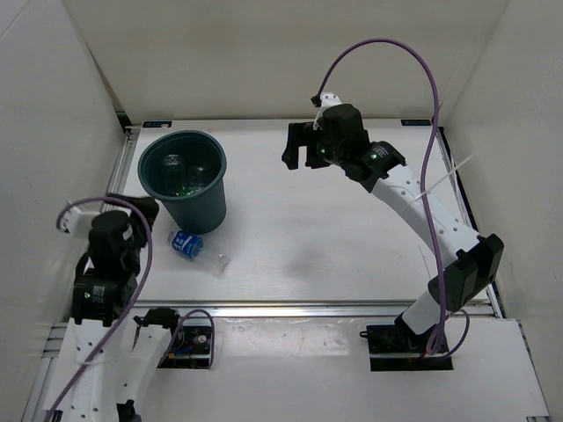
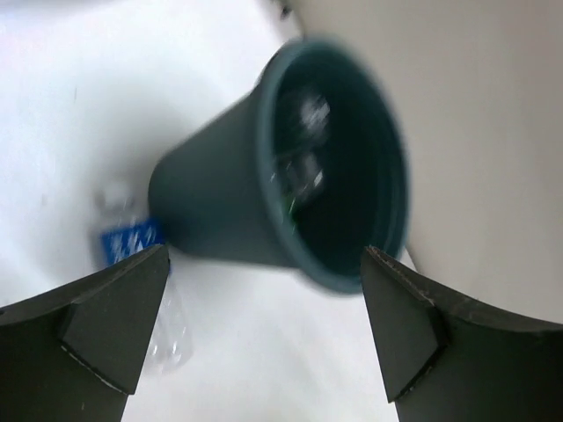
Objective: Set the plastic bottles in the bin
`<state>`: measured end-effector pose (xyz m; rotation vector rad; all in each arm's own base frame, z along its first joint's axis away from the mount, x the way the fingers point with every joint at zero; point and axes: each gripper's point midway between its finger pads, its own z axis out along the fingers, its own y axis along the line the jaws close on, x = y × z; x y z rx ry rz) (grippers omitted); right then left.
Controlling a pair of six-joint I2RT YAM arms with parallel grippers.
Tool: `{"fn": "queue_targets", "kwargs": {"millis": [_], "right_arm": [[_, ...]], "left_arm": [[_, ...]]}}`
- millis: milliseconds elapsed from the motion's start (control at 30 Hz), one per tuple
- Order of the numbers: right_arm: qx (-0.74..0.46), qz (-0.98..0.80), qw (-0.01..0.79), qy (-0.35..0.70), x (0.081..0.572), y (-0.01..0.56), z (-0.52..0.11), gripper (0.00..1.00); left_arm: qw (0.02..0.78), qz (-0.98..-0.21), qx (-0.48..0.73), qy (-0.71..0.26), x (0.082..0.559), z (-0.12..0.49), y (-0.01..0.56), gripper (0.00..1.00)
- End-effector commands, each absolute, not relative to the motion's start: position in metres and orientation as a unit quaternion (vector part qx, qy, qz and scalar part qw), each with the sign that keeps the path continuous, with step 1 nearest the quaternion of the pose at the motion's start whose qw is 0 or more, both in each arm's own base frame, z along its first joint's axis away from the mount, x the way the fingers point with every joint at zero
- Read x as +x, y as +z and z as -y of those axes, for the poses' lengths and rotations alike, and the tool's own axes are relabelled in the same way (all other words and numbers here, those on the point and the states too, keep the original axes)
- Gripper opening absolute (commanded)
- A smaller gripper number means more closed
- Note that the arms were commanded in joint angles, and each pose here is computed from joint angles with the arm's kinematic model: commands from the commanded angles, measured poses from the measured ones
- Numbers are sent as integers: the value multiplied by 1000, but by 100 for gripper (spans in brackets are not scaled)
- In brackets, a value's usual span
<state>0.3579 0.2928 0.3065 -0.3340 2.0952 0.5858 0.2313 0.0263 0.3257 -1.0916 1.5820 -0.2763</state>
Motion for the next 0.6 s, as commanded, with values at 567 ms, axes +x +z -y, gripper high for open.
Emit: {"fn": "queue_targets", "kwargs": {"millis": [567], "right_arm": [[-127, -847, 455, 245, 359, 310, -271, 100]], "left_arm": [[292, -805, -452, -250, 230, 61, 75, 100]]}}
